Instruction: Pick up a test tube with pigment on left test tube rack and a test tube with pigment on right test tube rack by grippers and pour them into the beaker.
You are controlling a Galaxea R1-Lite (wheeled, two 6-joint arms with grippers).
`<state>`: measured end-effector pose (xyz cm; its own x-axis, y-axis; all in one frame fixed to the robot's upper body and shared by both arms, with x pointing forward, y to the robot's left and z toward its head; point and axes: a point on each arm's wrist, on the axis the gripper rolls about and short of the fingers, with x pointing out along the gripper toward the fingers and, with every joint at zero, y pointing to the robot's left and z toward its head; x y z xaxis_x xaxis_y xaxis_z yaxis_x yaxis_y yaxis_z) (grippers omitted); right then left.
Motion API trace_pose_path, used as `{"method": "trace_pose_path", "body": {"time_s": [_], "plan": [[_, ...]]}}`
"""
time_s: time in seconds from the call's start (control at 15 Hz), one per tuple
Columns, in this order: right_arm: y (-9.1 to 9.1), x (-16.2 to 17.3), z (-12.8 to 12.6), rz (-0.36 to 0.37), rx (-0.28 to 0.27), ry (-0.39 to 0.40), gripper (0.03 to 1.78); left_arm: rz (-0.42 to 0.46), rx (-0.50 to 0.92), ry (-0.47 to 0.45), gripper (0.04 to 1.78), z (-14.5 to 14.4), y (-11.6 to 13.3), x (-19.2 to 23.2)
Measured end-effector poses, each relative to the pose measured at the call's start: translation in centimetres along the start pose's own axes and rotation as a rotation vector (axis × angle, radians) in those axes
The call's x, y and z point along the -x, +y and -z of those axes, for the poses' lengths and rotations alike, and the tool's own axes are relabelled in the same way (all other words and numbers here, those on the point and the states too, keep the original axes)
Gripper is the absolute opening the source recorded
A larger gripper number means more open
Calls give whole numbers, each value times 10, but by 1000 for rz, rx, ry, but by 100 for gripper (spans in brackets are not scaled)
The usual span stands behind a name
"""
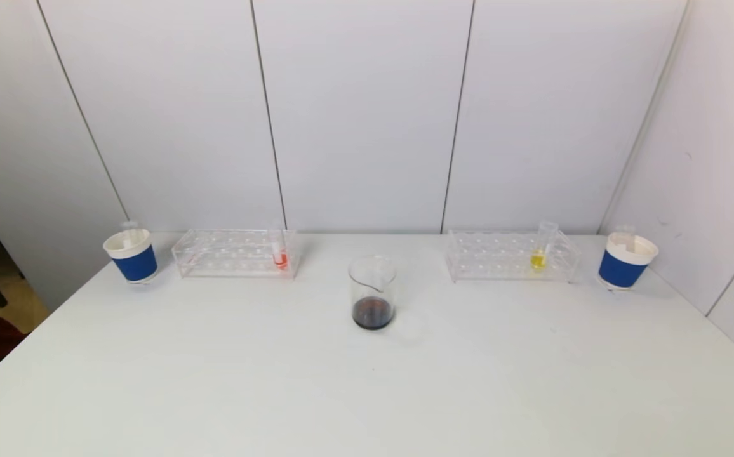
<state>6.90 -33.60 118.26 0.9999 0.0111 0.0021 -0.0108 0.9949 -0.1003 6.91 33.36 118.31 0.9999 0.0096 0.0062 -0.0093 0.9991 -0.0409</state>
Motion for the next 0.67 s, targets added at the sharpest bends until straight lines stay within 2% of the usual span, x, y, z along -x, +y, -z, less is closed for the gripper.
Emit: {"method": "trace_pose_path", "body": {"time_s": [0.67], "plan": [[0,0,0,1,-3,0,177,0,0,0,176,0,0,0]]}}
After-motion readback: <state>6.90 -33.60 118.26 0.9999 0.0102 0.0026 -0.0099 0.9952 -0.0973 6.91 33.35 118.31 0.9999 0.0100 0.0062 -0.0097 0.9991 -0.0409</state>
